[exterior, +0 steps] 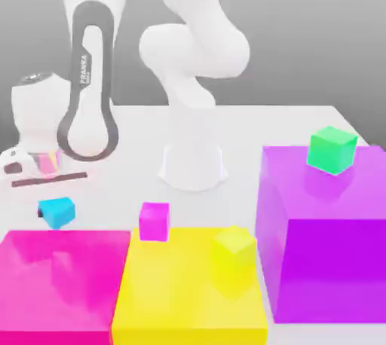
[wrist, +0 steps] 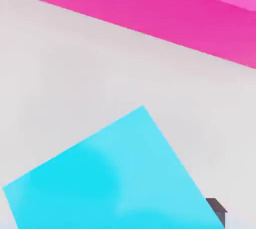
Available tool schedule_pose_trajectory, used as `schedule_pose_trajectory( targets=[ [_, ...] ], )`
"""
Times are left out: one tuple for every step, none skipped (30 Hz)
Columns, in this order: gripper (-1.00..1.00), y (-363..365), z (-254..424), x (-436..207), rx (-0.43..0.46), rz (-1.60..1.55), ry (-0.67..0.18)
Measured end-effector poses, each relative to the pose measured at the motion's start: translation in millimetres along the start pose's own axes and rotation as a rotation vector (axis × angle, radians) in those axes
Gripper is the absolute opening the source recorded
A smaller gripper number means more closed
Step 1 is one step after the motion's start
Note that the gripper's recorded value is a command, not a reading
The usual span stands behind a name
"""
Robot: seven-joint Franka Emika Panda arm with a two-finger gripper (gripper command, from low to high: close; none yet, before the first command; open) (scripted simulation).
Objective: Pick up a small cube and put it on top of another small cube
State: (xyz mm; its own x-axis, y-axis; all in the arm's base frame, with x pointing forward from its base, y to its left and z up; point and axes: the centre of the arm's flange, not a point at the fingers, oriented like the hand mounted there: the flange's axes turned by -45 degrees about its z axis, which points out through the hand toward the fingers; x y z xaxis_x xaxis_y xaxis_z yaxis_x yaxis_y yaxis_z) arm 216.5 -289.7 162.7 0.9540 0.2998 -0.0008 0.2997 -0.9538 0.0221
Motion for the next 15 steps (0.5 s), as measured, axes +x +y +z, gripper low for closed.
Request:
schedule_pose_trajectory(
  targets=[
    [-1.0,1.0,-3.4,0.1,-0.001,0.0,0.0],
    [-1.0,1.7,-6.6,0.1,-0.002,0.0,0.0],
    [-1.0,2.2,-9.6,0.2,-0.003,0.0,0.0],
    [-1.0,2.5,-12.5,0.2,-0.003,0.0,0.0],
    [-1.0,2.7,-15.2,0.2,-0.003,0.0,0.0],
    [-1.0,2.6,-17.7,0.3,-0.002,0.001,0.0],
    [-1.0,2.3,-20.1,0.3,-0.002,0.001,0.0],
    [-1.0,1.9,-22.3,0.1,-0.001,0.002,0.0],
    [-1.0,1.4,-24.3,-0.2,0.0,0.003,0.0],
    [-1.0,0.8,-26.0,-0.8,0.001,0.005,0.0],
    [-1.0,-0.1,-27.7,-1.2,0.003,0.006,0.0],
    [-1.0,-1.2,-29.1,-1.4,0.004,0.007,0.0],
    [-1.0,-2.6,-30.3,-1.4,0.006,0.007,0.0],
    [-1.0,-4.1,-31.4,-1.4,0.008,0.007,0.0],
    [-1.0,-5.8,-32.2,-1.5,0.01,0.007,0.0]
  ],
)
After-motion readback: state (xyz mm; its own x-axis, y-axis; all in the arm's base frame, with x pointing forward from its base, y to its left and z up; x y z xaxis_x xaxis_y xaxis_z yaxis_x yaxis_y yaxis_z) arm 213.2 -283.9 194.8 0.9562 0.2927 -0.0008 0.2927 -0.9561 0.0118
